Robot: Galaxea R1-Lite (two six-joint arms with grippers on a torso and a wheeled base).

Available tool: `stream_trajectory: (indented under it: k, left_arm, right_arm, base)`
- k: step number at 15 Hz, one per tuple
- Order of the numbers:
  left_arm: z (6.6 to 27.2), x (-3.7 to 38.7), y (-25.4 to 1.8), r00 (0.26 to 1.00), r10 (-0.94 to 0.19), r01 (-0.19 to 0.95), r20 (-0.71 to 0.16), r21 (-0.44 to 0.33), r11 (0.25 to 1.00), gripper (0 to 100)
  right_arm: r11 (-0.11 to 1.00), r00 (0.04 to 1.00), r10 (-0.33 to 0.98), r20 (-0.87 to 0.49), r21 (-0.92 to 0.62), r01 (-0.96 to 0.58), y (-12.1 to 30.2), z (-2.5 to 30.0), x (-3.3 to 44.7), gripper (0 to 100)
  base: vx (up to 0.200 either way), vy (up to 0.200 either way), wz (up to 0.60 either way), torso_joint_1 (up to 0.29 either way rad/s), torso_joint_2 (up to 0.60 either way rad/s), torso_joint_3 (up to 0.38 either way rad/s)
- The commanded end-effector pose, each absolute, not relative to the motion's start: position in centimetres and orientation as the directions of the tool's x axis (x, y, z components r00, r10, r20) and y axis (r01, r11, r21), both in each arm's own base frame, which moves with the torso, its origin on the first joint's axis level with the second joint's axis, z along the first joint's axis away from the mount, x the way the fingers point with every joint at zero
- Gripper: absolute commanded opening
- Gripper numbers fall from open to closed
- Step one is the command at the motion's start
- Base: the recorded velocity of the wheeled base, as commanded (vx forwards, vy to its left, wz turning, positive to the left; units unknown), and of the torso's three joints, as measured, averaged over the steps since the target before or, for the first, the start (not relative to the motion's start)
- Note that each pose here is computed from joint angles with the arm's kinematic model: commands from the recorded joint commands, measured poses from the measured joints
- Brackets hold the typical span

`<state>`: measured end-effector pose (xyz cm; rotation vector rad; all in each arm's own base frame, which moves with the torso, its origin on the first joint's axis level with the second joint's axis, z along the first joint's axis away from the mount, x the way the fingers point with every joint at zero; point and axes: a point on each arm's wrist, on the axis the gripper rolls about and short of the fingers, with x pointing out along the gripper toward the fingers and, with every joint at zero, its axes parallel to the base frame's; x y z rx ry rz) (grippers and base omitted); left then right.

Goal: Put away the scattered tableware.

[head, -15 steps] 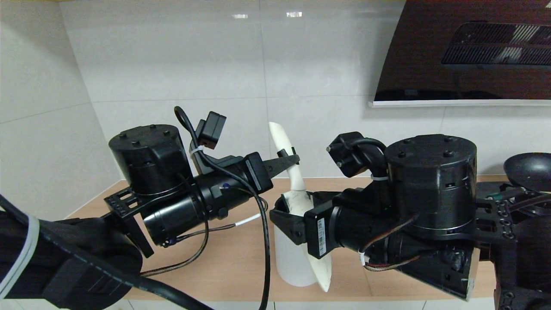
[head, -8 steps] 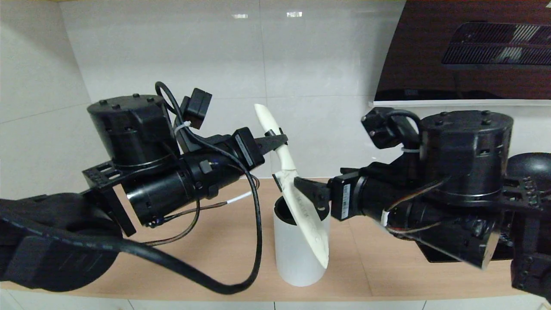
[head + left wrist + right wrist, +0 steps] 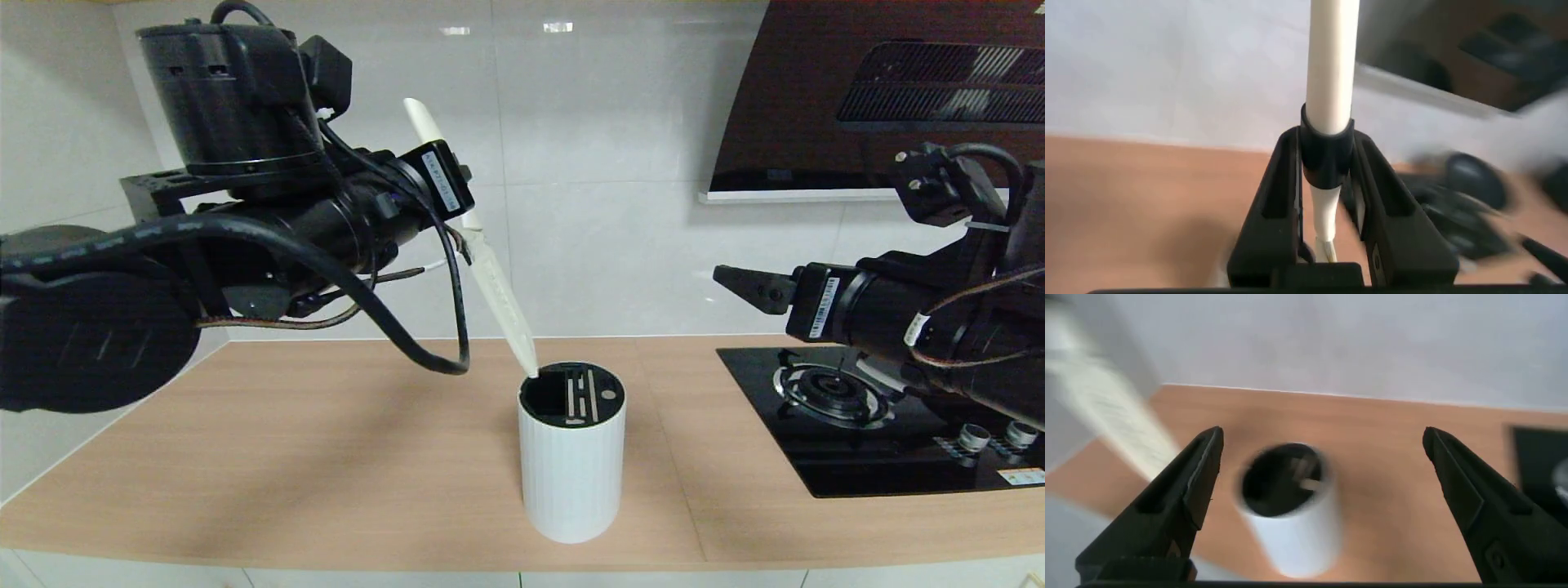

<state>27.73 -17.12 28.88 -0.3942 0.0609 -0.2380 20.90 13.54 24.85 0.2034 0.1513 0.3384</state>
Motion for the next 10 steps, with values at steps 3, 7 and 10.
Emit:
stream_trajectory:
  k: [3,7,10]
  left_arm:
    - [27.8,27.6,-19.3,0.979,-0.199,0.178,-0.035,-0.32,0.931,0]
    - [25.6,28.6,-22.3,0.989,-0.148,0.136,-0.024,-0.271,0.953,0]
    - [24.0,29.8,-23.7,0.994,-0.11,0.112,0.022,-0.229,0.967,0]
  right_arm:
    - [0.933,0.933,0.326,-0.153,0.211,-0.291,13.6,23.7,21.7,100]
    - [0.935,0.931,0.325,-0.166,0.204,-0.29,13.7,23.3,21.8,100]
    - [0.936,0.93,0.324,-0.175,0.202,-0.288,13.8,23.0,21.9,100]
  base:
    - [0.0,0.0,0.0,0.0,0.0,0.0]
    - [0.0,0.0,0.0,0.0,0.0,0.0]
    - [0.0,0.0,0.0,0.0,0.0,0.0]
